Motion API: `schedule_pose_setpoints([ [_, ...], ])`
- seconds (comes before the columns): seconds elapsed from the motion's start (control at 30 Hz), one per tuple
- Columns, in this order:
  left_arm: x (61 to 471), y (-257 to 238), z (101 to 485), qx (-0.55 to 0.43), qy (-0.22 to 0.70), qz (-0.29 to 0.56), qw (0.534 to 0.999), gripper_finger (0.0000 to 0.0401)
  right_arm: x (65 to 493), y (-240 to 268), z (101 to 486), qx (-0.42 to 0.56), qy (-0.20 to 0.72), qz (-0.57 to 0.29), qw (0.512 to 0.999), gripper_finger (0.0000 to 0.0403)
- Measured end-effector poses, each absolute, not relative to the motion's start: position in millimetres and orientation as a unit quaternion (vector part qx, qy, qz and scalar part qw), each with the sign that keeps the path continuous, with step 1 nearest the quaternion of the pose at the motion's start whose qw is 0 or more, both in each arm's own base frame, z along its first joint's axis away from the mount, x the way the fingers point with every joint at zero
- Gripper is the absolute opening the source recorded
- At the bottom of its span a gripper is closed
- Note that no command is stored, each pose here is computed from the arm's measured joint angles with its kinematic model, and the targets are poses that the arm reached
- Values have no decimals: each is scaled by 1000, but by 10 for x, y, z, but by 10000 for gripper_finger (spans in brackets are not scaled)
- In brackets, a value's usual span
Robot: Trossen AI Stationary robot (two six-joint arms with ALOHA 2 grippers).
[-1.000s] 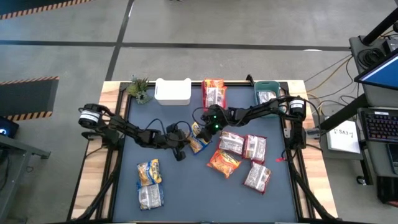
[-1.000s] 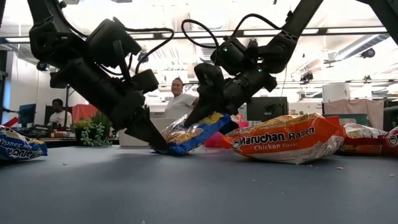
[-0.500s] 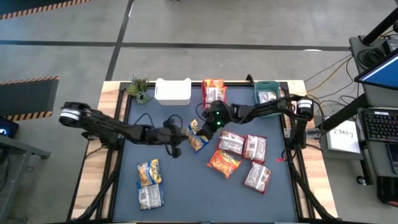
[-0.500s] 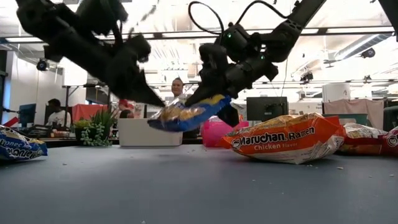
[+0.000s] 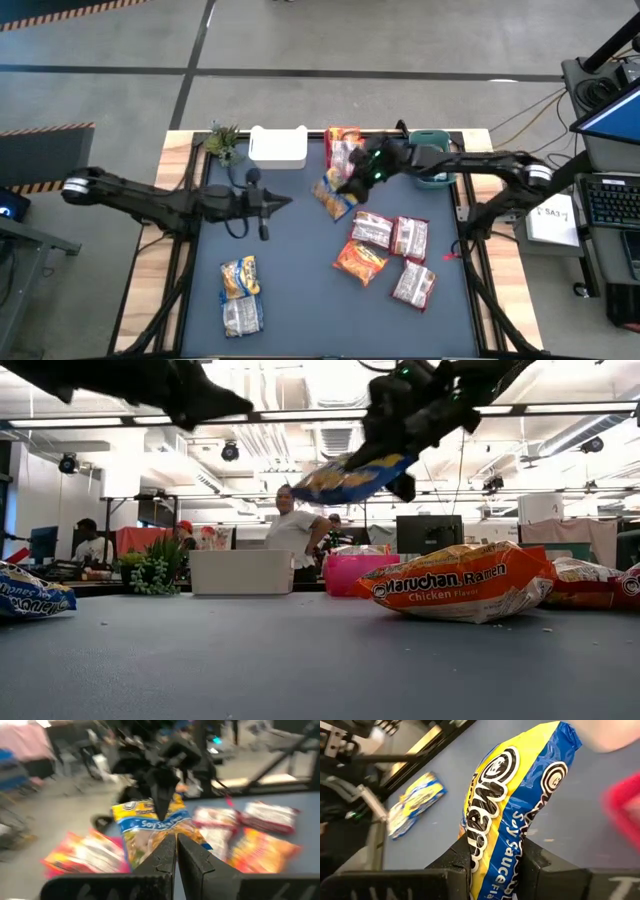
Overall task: Sort Maruchan noodles
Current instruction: Put the top blue noodle pack into the green bin
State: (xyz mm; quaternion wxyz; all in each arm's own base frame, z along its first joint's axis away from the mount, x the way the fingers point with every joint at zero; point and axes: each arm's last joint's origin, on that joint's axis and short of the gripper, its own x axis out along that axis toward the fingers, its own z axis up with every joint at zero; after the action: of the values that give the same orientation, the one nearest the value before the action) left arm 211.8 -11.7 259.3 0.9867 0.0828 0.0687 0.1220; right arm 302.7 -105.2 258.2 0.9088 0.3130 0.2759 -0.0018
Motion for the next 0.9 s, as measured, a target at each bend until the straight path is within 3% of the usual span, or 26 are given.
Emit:
schedule_pose_setpoints([
  [0.23,1894,19,2836,140,28,223,964,0,2433,-1424,2911,277,257,-139,916,79],
  [0.47,1824,194,3136,190,14,305,933,0,1900,-1677,2990,293,273,-296,867,78],
  [0.77,1964,402,3489,225,14,358,906,0,1512,-1462,3170,295,284,-347,843,82],
  [0.9,2086,416,3579,243,22,356,902,0,1299,-1346,3225,270,295,-437,805,75],
])
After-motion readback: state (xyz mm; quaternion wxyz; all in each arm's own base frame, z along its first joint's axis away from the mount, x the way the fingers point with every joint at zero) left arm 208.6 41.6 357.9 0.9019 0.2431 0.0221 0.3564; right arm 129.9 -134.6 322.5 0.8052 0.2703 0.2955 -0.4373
